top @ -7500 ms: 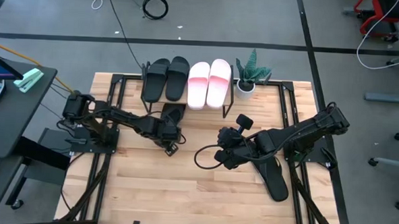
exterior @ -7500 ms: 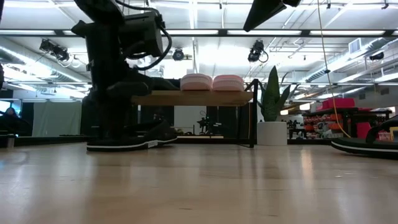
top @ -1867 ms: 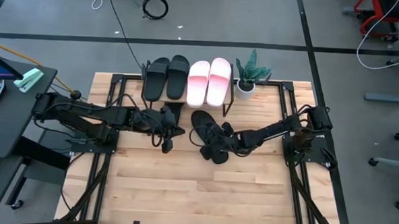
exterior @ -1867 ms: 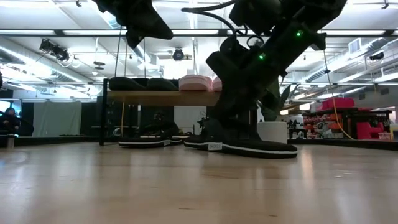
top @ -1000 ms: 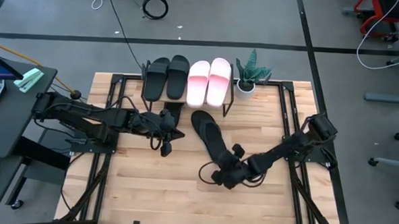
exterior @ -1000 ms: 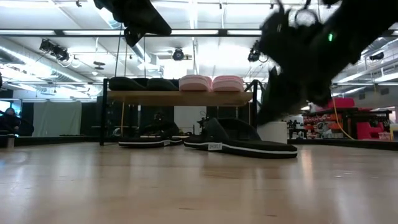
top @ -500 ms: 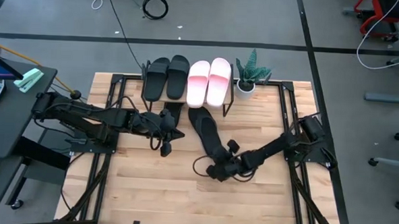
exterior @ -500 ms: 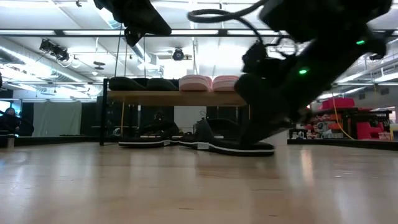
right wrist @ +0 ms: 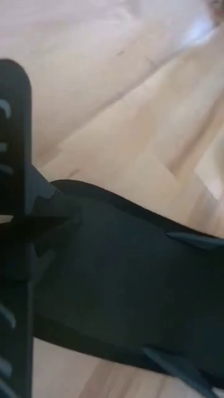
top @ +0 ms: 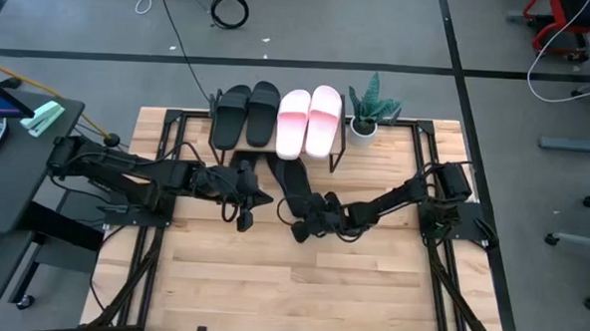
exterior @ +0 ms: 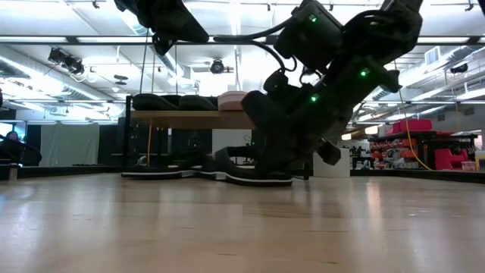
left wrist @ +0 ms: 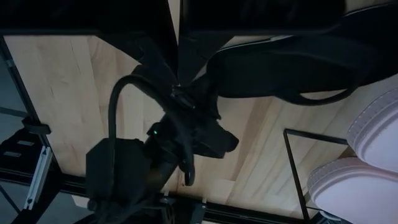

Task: Pick and place slides into the shelf
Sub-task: Put the black slipper under the shelf

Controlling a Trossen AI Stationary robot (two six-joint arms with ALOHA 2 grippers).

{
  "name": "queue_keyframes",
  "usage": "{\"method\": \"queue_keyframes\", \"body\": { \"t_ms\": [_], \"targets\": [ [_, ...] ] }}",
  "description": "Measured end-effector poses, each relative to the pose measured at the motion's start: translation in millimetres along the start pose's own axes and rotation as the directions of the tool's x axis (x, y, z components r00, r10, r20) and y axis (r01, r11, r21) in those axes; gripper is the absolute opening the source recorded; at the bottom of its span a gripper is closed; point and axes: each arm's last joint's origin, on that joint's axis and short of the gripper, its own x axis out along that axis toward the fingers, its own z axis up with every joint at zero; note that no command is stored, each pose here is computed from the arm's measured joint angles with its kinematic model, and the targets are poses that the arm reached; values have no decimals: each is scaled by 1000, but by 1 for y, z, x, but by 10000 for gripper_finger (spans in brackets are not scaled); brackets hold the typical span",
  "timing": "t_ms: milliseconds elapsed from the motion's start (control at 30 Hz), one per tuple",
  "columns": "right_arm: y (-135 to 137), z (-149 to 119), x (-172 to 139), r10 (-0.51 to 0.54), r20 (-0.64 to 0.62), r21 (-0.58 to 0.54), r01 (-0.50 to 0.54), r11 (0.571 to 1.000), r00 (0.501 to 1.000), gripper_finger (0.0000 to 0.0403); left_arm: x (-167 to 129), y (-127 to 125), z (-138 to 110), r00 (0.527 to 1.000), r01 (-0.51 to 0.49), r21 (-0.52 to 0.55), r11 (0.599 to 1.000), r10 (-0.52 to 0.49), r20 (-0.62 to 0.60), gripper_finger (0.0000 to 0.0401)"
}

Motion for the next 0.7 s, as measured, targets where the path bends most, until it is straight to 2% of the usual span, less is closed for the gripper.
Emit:
{"method": "queue_keyframes", "body": {
  "t_ms": [167,367,567,700],
  "targets": [
    [-4,-4,3,-96,57,108,90,990,994,1,0,0,0,1000,0,0,1000,0,0,22],
    [-4,-19,21,-154,111,286,116,951,982,0,0,0,0,1000,1,-1,1000,-1,3,12],
    [12,-38,19,-183,173,311,122,942,968,0,0,0,0,1000,1,-1,1000,-1,1,11],
    [28,-35,11,-174,219,293,106,950,960,0,0,0,0,1000,0,0,1000,0,-1,21]
  ]
}}
